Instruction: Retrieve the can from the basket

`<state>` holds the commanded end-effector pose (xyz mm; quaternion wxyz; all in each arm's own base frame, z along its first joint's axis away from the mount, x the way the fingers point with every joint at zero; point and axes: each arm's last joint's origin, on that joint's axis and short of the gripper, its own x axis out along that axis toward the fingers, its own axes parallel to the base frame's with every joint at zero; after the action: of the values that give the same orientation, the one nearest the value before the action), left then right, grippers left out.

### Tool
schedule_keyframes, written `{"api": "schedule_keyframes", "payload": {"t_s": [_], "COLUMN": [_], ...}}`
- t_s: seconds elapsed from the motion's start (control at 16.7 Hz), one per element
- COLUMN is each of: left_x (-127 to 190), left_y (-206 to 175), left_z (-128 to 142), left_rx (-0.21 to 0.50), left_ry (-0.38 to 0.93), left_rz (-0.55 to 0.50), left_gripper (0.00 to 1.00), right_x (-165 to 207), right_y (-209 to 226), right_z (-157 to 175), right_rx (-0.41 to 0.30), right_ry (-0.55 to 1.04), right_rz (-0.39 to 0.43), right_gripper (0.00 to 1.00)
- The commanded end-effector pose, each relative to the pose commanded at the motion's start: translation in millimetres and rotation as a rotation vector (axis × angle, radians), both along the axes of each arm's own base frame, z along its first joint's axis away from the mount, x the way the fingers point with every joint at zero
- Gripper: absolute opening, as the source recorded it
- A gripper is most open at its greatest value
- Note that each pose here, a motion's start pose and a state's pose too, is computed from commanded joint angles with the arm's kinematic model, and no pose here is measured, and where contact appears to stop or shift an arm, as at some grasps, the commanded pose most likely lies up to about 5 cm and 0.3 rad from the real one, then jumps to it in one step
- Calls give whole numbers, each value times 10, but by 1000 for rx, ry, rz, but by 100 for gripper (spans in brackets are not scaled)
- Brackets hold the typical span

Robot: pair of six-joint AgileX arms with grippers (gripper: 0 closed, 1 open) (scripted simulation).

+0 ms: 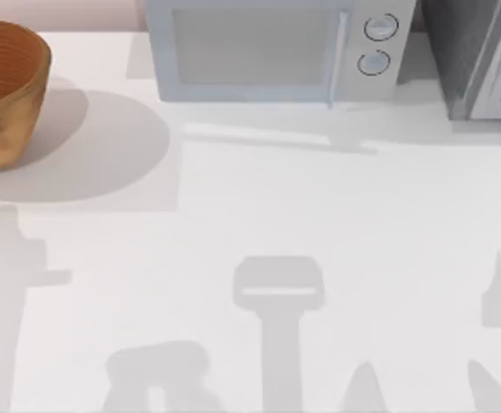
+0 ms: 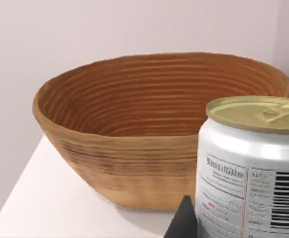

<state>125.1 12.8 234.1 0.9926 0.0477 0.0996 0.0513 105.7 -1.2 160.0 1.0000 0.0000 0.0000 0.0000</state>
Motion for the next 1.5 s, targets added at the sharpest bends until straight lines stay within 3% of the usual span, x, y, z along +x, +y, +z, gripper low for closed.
{"api": "schedule_keyframes", "payload": {"t_s": [0.18, 0.36, 0.84, 1.02, 1.2, 1.5], "left_x": [-152, -190, -192, -174, -98, 298], "left_y": [-79, -126, -136, -137, -145, -186], "left_z": [-422, -675, -745, -639, -368, 199], "left_rx": [-43, -83, -93, -95, -96, -89], "left_ry": [-116, -182, -193, -213, -260, -345], "left_rz": [-48, -89, -99, -116, -174, -359], "left_gripper": [0, 0, 0, 0, 0, 0], "right_x": [0, 0, 0, 0, 0, 0], "right_y": [0, 0, 0, 0, 0, 0], "right_z": [0, 0, 0, 0, 0, 0], "right_rx": [0, 0, 0, 0, 0, 0], "right_ry": [0, 0, 0, 0, 0, 0], "right_rz": [0, 0, 0, 0, 0, 0], "right_gripper": [100, 100, 100, 100, 100, 100]}}
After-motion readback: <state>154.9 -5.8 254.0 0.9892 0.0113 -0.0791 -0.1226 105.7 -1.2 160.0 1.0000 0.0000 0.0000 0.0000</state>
